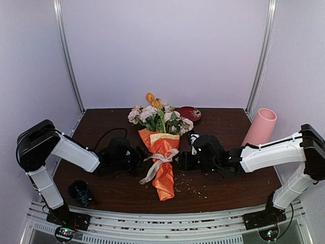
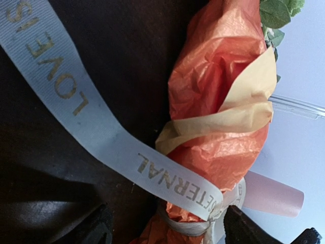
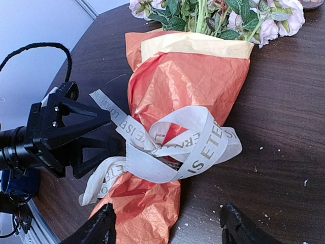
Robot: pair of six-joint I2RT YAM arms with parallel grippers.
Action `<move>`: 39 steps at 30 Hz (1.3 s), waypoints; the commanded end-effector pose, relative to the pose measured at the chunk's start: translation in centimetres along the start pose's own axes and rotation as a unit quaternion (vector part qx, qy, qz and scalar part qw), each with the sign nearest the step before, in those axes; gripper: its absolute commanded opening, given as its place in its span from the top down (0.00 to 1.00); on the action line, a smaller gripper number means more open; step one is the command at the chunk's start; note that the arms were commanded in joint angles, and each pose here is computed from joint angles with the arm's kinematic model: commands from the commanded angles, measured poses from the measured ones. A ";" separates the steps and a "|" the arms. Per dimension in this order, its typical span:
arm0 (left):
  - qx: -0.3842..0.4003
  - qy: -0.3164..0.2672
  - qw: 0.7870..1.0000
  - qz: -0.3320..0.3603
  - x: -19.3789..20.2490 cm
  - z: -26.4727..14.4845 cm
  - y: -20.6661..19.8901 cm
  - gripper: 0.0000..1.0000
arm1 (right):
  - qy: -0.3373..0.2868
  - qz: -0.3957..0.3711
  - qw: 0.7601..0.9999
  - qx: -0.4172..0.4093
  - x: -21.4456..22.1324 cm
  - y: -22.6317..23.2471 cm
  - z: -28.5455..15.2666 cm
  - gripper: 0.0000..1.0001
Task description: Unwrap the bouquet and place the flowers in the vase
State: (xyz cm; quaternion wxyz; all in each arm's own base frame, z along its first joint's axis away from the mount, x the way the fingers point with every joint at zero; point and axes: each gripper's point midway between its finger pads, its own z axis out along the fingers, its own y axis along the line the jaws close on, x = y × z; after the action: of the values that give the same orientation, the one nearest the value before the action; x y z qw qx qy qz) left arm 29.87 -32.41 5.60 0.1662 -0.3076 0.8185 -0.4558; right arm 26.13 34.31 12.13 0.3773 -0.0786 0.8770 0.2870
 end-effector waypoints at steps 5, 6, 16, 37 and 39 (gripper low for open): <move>0.017 -0.021 0.999 -0.023 -2.5 0.9 -0.2 0.30 | 0.009 0.002 1.000 0.001 0.8 0.0 -0.7 0.30; 0.017 -0.024 0.999 -0.023 -2.8 1.0 -0.3 0.31 | 0.009 0.002 1.000 0.001 0.8 0.0 -0.7 0.30; 0.002 -0.021 0.999 -0.024 -3.2 2.5 0.8 0.42 | 0.012 0.001 1.000 -0.001 1.0 0.2 -0.6 0.30; 0.003 -0.026 1.000 -0.017 -3.7 3.4 0.9 0.83 | 0.025 -0.004 1.000 -0.003 1.9 0.6 -0.2 0.30; 0.006 -0.026 1.000 -0.015 -3.7 3.3 0.7 0.90 | 0.025 -0.004 1.000 -0.003 2.0 0.6 -0.2 0.30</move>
State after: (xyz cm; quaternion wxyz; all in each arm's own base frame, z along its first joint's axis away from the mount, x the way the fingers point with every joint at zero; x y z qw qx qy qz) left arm 33.56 -31.74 2.77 0.1713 -0.3362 0.8112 -0.4468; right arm 24.71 34.62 11.25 0.3608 -0.0874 0.8833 0.2864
